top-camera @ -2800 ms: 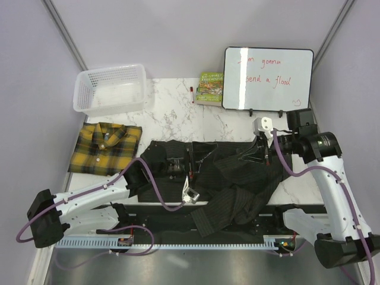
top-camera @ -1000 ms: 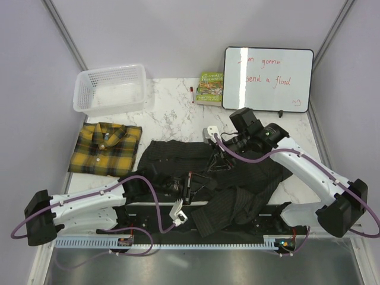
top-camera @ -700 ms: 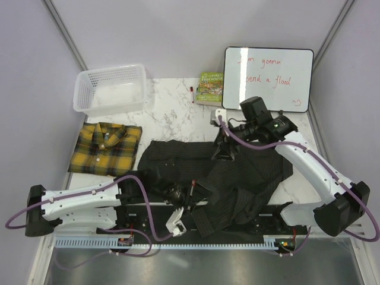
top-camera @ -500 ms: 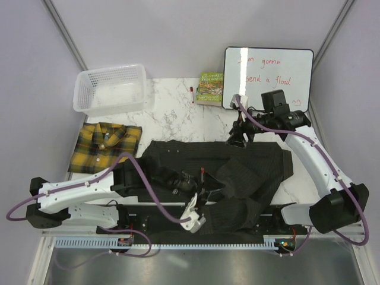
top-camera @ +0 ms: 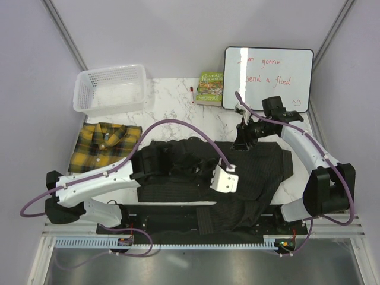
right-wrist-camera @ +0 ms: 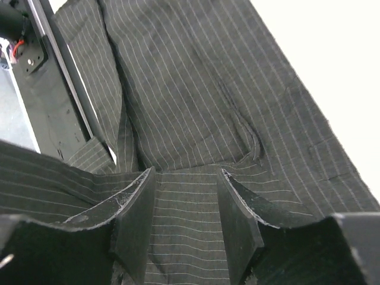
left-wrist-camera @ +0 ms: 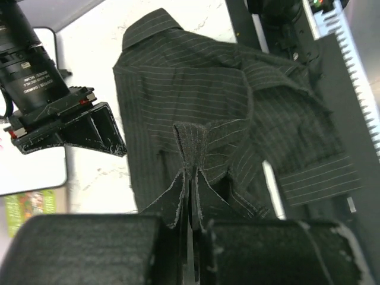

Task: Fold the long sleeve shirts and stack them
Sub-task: Fold the shirt

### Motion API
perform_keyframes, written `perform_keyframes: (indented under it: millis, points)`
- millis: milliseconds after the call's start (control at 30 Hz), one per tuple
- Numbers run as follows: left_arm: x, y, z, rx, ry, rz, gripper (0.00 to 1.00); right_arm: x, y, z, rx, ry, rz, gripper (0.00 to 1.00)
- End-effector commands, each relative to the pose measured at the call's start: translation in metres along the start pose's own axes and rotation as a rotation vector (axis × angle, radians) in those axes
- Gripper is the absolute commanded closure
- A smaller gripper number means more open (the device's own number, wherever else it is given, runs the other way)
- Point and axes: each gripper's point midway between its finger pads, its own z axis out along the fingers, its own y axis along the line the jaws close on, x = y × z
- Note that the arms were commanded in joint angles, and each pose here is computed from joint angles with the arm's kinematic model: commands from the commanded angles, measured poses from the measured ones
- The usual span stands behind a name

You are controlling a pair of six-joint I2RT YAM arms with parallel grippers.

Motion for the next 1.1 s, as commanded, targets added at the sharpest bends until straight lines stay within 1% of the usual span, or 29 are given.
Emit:
perform_keyframes:
  millis: [0, 33, 67, 100, 133, 167, 200, 233, 267, 333, 367, 400, 467, 500, 567, 600, 767, 933, 1033, 1067]
  points:
    - [-0.007, 0.025, -0.013, -0.061, -0.034, -0.231, 0.98, 0.009, 0.000, 0.004, -0.026, 0.012, -0.011, 0.47]
    - [-0.002, 0.031, -0.013, -0.067, -0.035, -0.320, 0.98, 0.009, -0.001, 0.003, -0.021, 0.014, -0.023, 0.45]
    - [0.019, 0.052, -0.014, -0.109, -0.008, -0.405, 0.98, 0.009, -0.001, 0.001, -0.014, 0.018, -0.022, 0.44]
    - [0.027, 0.060, -0.015, -0.110, -0.011, -0.467, 0.98, 0.009, -0.005, -0.003, 0.007, 0.022, -0.019, 0.43]
    - [0.038, 0.068, -0.017, -0.126, -0.006, -0.563, 0.98, 0.008, -0.008, -0.006, 0.017, 0.022, -0.021, 0.39]
    - [0.066, 0.087, -0.023, -0.174, 0.021, -0.650, 0.98, 0.005, -0.010, -0.009, 0.031, 0.022, -0.019, 0.37]
    - [0.080, 0.088, -0.021, -0.163, 0.030, -0.710, 0.98, 0.005, -0.014, -0.012, 0.043, 0.023, -0.013, 0.33]
    - [0.094, 0.090, -0.022, -0.178, 0.048, -0.781, 0.98, 0.004, -0.018, -0.015, 0.063, 0.029, -0.017, 0.21]
    - [0.119, 0.101, -0.029, -0.226, 0.070, -0.856, 0.98, 0.008, -0.021, -0.015, 0.064, 0.052, -0.009, 0.16]
    - [0.150, 0.097, -0.028, -0.234, 0.093, -0.988, 0.98, 0.011, -0.028, -0.018, 0.087, 0.079, -0.005, 0.11]
    - [0.172, 0.105, -0.037, -0.281, 0.104, -1.057, 0.98, 0.017, -0.031, -0.016, 0.082, 0.105, 0.017, 0.10]
    - [0.189, 0.099, -0.034, -0.271, 0.114, -1.104, 0.98, 0.021, -0.033, -0.015, 0.084, 0.121, 0.020, 0.09]
    - [0.215, 0.102, -0.043, -0.316, 0.118, -1.232, 0.98, 0.029, -0.037, -0.014, 0.087, 0.156, 0.036, 0.07]
    - [0.227, 0.092, -0.040, -0.297, 0.128, -1.276, 0.98, 0.032, -0.039, -0.014, 0.088, 0.166, 0.030, 0.07]
    - [0.246, 0.089, -0.044, -0.329, 0.143, -1.326, 0.98, 0.040, -0.043, -0.013, 0.103, 0.192, 0.034, 0.07]
    - [0.255, 0.080, -0.042, -0.319, 0.157, -1.357, 0.98, 0.042, -0.045, -0.013, 0.109, 0.202, 0.028, 0.07]
    - [0.293, 0.067, -0.044, -0.358, 0.196, -1.406, 0.98, 0.061, -0.057, -0.012, 0.154, 0.262, 0.032, 0.12]
    - [0.318, 0.060, -0.047, -0.378, 0.222, -1.414, 0.98, 0.084, -0.072, -0.013, 0.223, 0.343, 0.047, 0.25]
    - [0.333, 0.061, -0.054, -0.430, 0.246, -1.397, 0.98, 0.094, -0.081, -0.014, 0.266, 0.379, 0.049, 0.31]
    - [0.339, 0.061, -0.056, -0.441, 0.255, -1.402, 0.98, 0.096, -0.085, -0.013, 0.278, 0.383, 0.045, 0.31]
